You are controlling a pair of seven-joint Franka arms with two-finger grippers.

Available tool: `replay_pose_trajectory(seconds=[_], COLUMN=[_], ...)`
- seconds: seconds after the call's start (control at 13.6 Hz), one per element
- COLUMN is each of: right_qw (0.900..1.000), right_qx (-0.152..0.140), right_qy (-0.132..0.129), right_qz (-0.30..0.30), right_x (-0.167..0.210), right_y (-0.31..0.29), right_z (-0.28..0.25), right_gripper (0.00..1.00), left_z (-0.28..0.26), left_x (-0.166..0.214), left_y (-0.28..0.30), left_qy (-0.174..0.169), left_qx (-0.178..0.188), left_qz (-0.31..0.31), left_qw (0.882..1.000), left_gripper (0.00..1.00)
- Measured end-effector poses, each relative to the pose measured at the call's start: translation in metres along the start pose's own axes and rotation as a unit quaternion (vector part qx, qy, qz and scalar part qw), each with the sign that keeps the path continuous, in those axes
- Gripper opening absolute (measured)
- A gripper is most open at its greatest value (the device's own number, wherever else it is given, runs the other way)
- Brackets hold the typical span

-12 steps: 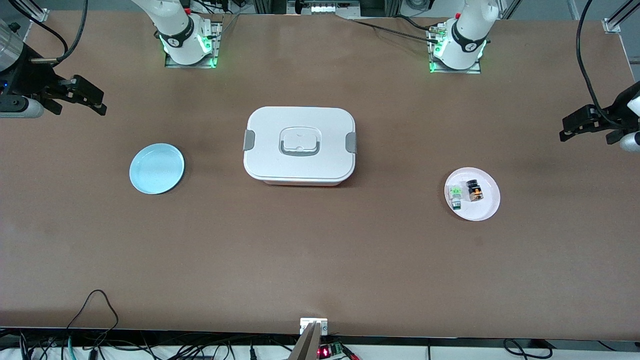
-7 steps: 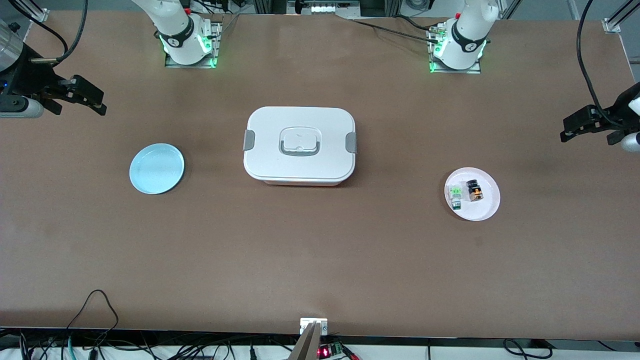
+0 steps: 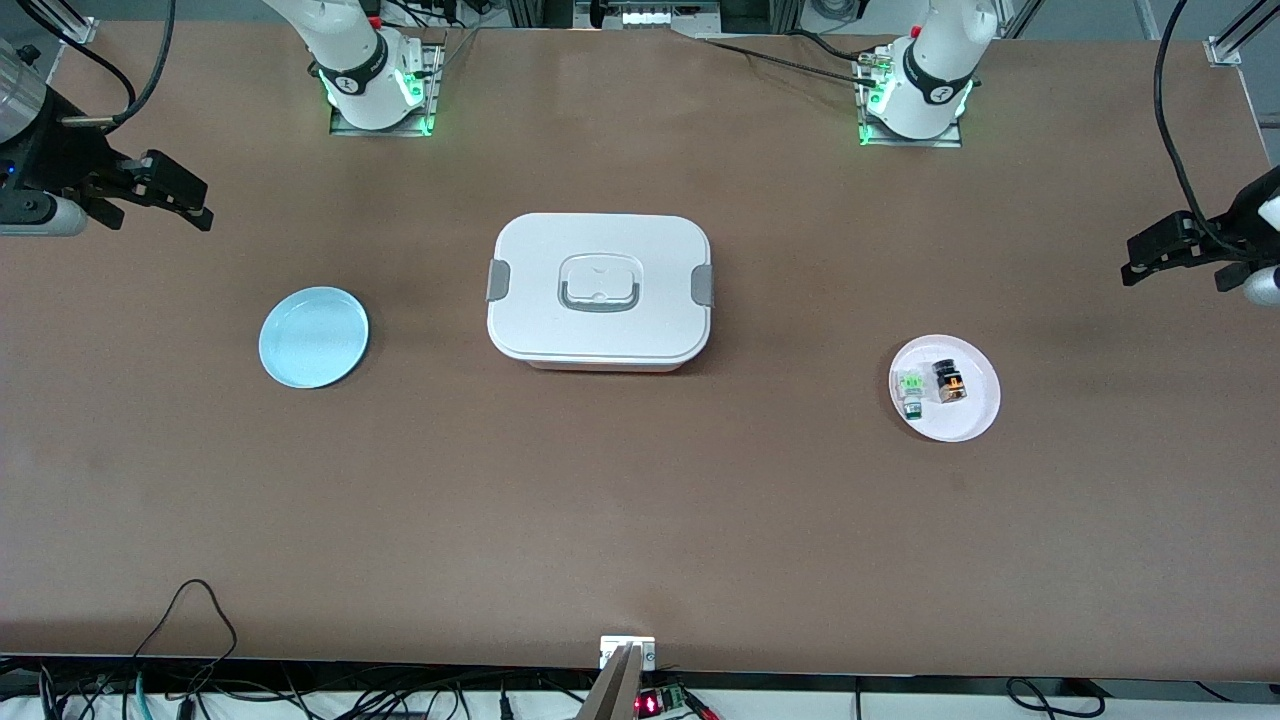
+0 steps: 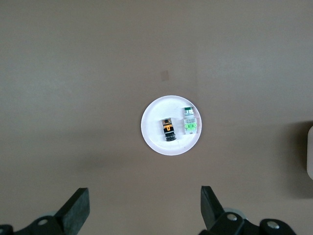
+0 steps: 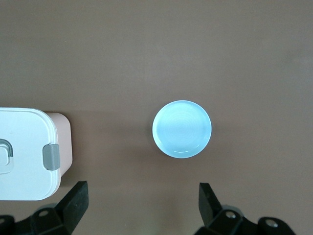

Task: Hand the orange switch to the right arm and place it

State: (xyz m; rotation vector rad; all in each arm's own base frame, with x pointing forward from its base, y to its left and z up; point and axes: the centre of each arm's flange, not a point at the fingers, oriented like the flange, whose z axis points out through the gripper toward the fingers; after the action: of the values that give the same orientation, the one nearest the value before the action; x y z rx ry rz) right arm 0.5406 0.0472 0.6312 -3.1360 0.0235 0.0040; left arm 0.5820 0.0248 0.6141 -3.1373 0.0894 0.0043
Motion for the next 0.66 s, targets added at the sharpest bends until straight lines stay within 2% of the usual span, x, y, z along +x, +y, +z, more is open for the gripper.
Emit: replay_pose_trajectory(seconds=[0.66], right_qw=[1.000], right_qx=[-0.001], right_qy=[0.000], right_qz=[0.001], right_x=[0.000], right_y=[0.002], right_z=[0.000], right_gripper=[1.00], left_z=[0.015], left_x=[0.009], left_y=[0.006], left_qy=[-0.011], left_qx=[-0.001], left_qz=[0.006], left_qw=[1.000], left_gripper=[1.00])
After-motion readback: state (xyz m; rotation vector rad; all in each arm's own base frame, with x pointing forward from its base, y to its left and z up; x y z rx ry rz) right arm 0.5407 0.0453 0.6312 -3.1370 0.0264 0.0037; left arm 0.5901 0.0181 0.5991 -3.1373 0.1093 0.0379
